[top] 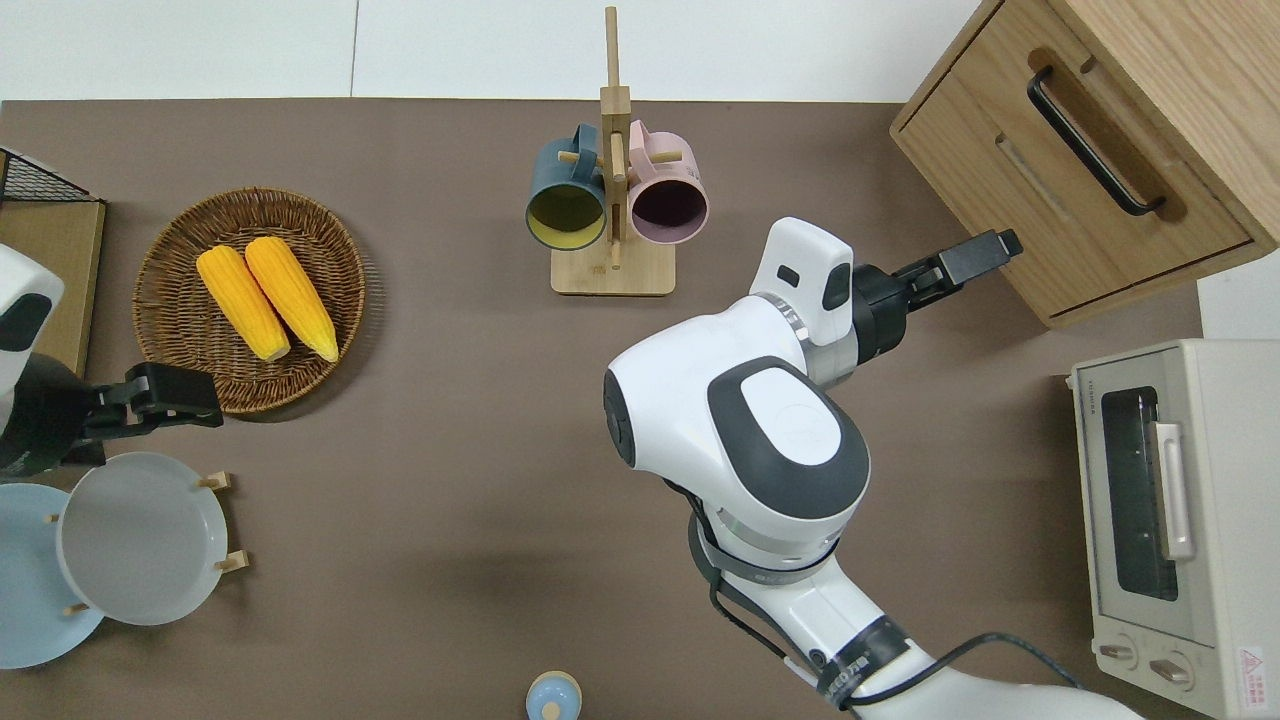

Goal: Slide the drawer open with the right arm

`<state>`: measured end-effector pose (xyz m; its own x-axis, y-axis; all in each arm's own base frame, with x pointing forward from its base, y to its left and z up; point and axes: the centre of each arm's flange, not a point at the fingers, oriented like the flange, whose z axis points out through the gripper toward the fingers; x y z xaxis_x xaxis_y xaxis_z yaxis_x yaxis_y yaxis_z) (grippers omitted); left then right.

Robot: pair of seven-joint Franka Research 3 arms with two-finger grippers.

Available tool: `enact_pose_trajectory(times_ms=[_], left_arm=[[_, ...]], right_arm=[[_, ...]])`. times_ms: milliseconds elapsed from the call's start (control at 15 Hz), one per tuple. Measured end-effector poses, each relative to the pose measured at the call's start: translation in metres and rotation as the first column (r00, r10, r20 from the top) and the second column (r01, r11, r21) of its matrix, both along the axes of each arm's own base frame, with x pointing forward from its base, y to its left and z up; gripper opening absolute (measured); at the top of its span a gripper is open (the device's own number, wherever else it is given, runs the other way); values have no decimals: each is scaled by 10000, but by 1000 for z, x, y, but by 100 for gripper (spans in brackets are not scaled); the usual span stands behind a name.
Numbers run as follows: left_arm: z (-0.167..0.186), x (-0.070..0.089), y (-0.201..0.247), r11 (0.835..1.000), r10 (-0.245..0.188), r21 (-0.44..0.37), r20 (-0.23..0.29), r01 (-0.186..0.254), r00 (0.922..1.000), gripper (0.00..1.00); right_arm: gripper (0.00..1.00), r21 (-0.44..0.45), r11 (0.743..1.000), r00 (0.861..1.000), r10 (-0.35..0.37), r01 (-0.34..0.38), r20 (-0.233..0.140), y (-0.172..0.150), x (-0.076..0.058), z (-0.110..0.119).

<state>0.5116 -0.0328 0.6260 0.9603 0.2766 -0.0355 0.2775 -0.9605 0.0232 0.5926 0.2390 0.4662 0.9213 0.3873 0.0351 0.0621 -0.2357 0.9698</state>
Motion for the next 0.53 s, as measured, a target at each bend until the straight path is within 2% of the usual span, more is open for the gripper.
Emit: enact_pose_trajectory(times_ms=[333,533], left_arm=[[0,0,0,10000,0,0,0,0,10000,100],[0,0,0,10000,0,0,0,0,10000,100]], right_arm=[[97,-883,9951,9989,457,-450,56,-13,21,-24],[97,-1257,9884,9962,821,-852,-293,-34,38,-29]])
